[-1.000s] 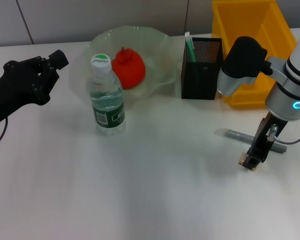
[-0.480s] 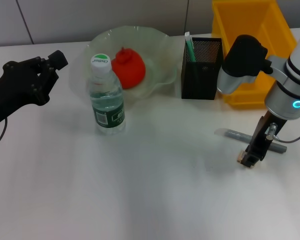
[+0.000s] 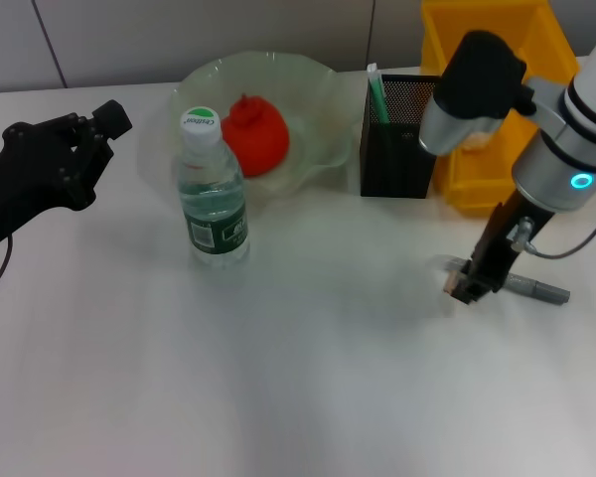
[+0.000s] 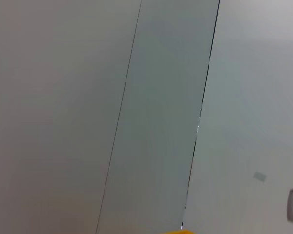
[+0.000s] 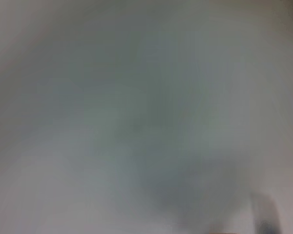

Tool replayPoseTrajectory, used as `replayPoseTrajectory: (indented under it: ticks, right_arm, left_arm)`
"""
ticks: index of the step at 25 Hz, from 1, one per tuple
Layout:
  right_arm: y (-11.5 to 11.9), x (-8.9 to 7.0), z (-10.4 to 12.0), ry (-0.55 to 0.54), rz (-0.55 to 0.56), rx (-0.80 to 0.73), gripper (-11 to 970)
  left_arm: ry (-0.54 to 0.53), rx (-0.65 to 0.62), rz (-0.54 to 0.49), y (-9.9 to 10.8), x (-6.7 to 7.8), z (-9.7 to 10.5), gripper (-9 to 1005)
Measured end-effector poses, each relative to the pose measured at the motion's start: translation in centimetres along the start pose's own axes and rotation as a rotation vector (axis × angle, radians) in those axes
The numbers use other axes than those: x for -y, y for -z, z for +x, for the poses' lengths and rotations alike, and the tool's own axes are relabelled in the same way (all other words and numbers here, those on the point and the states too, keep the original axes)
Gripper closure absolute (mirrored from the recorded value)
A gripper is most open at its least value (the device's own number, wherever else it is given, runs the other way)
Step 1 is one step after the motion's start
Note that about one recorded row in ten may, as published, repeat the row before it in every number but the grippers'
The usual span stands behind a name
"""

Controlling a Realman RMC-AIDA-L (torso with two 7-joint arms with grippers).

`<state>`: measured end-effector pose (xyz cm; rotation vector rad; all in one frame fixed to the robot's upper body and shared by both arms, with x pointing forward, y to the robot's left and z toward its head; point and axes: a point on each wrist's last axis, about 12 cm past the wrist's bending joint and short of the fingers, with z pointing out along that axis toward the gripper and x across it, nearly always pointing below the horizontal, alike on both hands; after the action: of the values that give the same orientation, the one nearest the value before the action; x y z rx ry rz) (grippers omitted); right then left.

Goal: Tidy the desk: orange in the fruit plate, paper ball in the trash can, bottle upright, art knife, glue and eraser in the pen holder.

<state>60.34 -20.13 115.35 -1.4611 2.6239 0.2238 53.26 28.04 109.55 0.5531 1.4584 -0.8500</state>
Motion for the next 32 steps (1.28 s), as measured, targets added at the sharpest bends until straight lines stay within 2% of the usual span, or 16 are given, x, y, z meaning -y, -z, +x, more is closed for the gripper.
replayPoseTrajectory:
  ticks: [9,10,16,27,32]
  right_arm:
    - [3.4,0.2,-1.9,0.026,0.078,0.153,661]
    - [4.3,0.4,-2.2,0.024,0.111,0.192,660]
    - [6.3,1.5,-3.1,0.007,0.214,0.304,653]
    - [7.3,3.3,-3.0,-0.027,0.302,0.380,641]
    - [7.1,4.2,-2.6,-0.047,0.316,0.379,635]
  left_arm:
    - [-0.001,0.001,0.001,0.0,0.0,0.0,996]
    - [-0.001,0.001,0.002,0.0,0.0,0.0,996]
    - [0.000,0.001,0.002,0.1,0.0,0.0,996]
    - [0.002,0.001,0.002,0.1,0.1,0.0,996]
    - [0.001,0.000,0.000,0.0,0.0,0.0,996]
